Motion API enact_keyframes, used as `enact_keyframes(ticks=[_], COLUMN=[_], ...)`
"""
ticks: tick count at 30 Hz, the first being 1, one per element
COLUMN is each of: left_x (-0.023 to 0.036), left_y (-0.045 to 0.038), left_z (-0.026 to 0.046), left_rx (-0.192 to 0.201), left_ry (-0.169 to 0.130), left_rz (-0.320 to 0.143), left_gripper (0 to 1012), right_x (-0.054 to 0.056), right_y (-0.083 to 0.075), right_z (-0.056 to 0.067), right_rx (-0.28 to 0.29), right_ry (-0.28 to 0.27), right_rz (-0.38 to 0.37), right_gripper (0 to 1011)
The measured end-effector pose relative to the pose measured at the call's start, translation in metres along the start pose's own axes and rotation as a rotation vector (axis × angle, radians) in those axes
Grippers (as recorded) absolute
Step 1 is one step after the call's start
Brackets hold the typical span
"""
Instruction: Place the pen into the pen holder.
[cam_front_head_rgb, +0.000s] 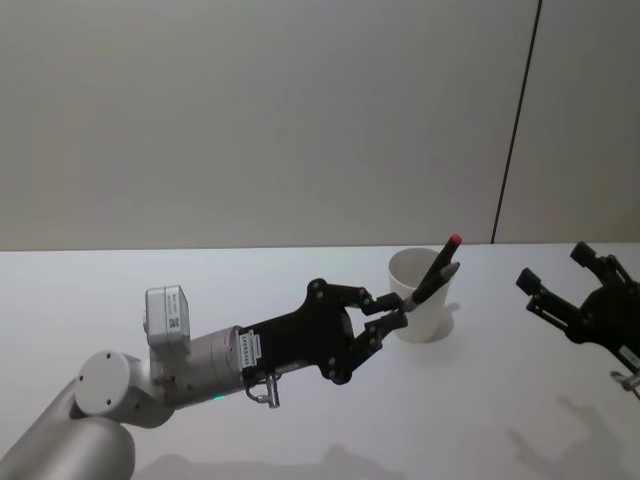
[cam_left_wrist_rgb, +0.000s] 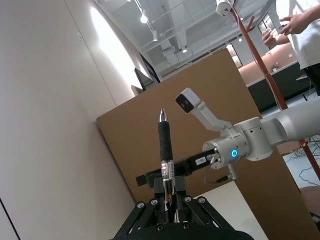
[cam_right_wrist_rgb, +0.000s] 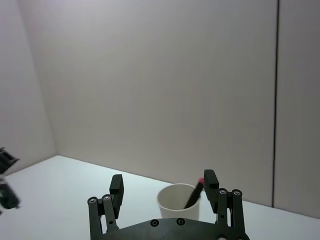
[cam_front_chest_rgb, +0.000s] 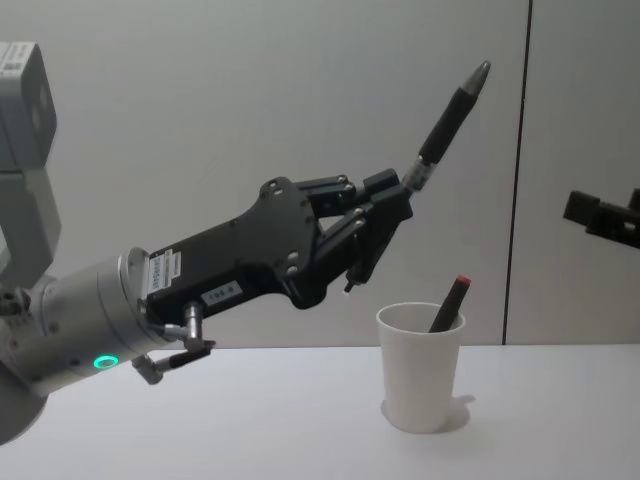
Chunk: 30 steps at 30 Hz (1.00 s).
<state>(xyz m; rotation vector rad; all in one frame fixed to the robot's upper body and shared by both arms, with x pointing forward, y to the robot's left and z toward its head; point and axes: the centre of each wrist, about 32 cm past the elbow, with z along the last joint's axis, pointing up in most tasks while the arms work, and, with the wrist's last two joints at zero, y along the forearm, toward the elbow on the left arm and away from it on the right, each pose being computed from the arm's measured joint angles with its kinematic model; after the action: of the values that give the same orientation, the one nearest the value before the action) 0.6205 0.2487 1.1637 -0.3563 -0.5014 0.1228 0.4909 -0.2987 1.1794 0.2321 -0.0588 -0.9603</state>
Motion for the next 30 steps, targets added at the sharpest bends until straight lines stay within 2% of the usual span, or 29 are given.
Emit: enact_keyframes(ticks=[16,17,19,20,23,30], left_x=[0.0003,0.0003,0.0003,0.0003,0.0002,0.0002], left_y=[0.0002,0.0002,0.0003,0.0003,0.0003,0.0003], left_z=[0.0000,-0.0001,-0.0001,-0.0001,-0.0001,-0.0001], left_rx=[-0.001,-0.001,-0.001,-0.001,-0.001,-0.001], left_ry=[0.000,0.000,0.000,0.000,0.000,0.000], left_rz=[-0.004,-0.004,-0.004,-0.004,-0.004,-0.005], left_gripper=[129,129,129,129,129,129], right_x=[0.011,0.011,0.012,0.012,0.013,0.011], right_y=[-0.011,-0.011,-0.010,-0.010,-0.009,-0.004], right_z=[0.008,0.008,0.009,0.009,0.010,0.011], right_rx=[0.060,0.060,0.069,0.069,0.079,0.095], right_ry=[-0.008,-0.008,-0.011,-0.011,-0.015,-0.016], right_rz=[0.290,0.290,0.344,0.344,0.408,0.484], right_gripper=[1001,1002,1001,1002,1001,1001])
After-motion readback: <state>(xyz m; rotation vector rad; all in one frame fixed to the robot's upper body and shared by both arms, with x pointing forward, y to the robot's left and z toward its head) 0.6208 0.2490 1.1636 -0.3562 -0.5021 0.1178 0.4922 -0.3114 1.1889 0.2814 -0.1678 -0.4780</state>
